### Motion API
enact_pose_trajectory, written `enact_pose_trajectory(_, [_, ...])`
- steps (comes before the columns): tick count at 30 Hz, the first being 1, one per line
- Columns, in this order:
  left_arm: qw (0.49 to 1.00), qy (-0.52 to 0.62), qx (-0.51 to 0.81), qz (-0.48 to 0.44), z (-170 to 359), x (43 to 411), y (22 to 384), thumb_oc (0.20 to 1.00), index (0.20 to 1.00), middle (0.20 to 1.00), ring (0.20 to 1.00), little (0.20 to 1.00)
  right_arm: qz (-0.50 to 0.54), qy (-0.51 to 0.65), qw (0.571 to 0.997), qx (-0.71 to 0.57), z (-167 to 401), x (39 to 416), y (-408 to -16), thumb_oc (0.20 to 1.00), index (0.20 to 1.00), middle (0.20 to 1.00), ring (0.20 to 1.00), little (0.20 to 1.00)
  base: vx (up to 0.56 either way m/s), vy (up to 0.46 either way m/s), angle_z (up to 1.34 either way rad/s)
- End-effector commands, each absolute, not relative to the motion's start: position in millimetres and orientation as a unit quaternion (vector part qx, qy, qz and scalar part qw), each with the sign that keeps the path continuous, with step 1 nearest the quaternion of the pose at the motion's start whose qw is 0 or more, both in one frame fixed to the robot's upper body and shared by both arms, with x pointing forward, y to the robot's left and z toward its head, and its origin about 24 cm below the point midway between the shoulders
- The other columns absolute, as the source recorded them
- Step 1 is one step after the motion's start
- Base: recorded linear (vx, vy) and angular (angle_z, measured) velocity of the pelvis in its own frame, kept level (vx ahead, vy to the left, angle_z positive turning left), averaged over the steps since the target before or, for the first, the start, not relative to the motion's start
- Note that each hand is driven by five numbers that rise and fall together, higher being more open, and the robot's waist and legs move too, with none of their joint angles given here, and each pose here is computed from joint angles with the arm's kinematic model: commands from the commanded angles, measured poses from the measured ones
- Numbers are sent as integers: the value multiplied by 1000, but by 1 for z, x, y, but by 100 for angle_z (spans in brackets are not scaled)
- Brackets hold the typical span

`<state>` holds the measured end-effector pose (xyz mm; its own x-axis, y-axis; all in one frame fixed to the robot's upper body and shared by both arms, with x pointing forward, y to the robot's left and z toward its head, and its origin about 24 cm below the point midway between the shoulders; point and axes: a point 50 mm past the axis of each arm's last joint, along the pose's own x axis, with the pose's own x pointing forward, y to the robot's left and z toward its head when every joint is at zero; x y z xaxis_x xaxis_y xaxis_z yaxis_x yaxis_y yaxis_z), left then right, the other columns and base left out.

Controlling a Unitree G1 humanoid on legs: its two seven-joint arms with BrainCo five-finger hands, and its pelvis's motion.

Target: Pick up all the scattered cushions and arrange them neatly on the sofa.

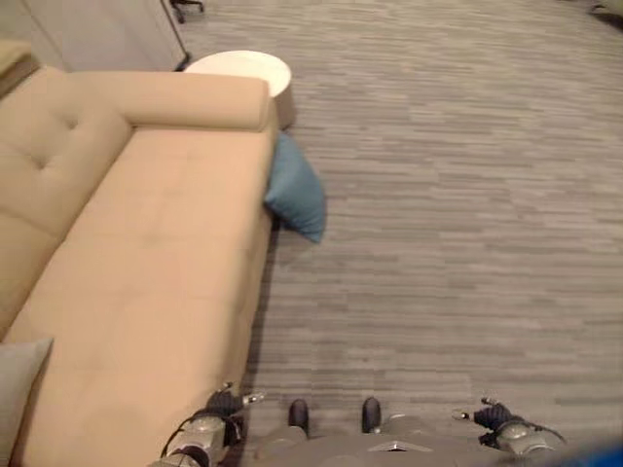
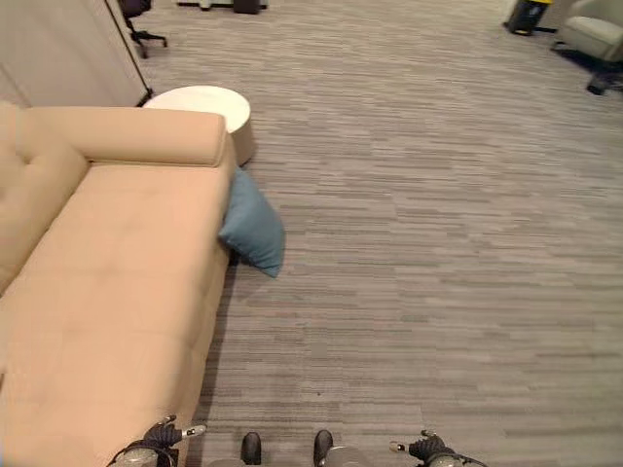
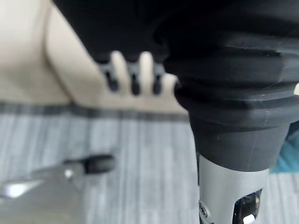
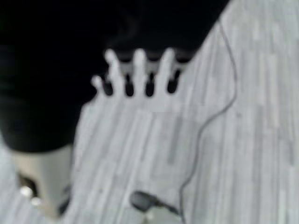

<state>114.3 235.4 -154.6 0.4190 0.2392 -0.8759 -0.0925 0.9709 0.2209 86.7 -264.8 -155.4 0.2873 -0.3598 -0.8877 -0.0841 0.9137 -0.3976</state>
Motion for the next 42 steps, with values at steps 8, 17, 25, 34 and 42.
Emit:
enact_pose_trajectory(8, [850, 510, 97, 83, -149, 129, 236, 1000, 1000, 1000, 1000, 1000, -135, 564, 797, -170, -148, 100, -276, 1000, 1000, 1000, 1000, 1000, 180, -61, 21])
enact_pose_trajectory(17, [840, 525, 96, 100, -152, 115, 243, 1000, 1000, 1000, 1000, 1000, -96, 531, 821, -188, -145, 125, -263, 1000, 1000, 1000, 1000, 1000, 276, 122, -39])
enact_pose_trajectory(25, [853, 500, 103, 107, -145, 129, 248, 1000, 1000, 1000, 1000, 1000, -84, 501, 839, -194, -138, 146, -259, 1000, 1000, 1000, 1000, 1000, 201, 93, -20])
enact_pose_trajectory(34, [852, 502, 112, 94, -148, 129, 242, 1000, 1000, 1000, 1000, 1000, -72, 501, 839, -202, -139, 146, -256, 1000, 1000, 1000, 1000, 1000, 469, -99, 15])
enact_pose_trajectory(42, [874, 469, 115, 54, -141, 155, 225, 1000, 1000, 1000, 1000, 1000, -113, 519, 826, -189, -140, 129, -273, 1000, 1000, 1000, 1000, 1000, 279, -192, 34])
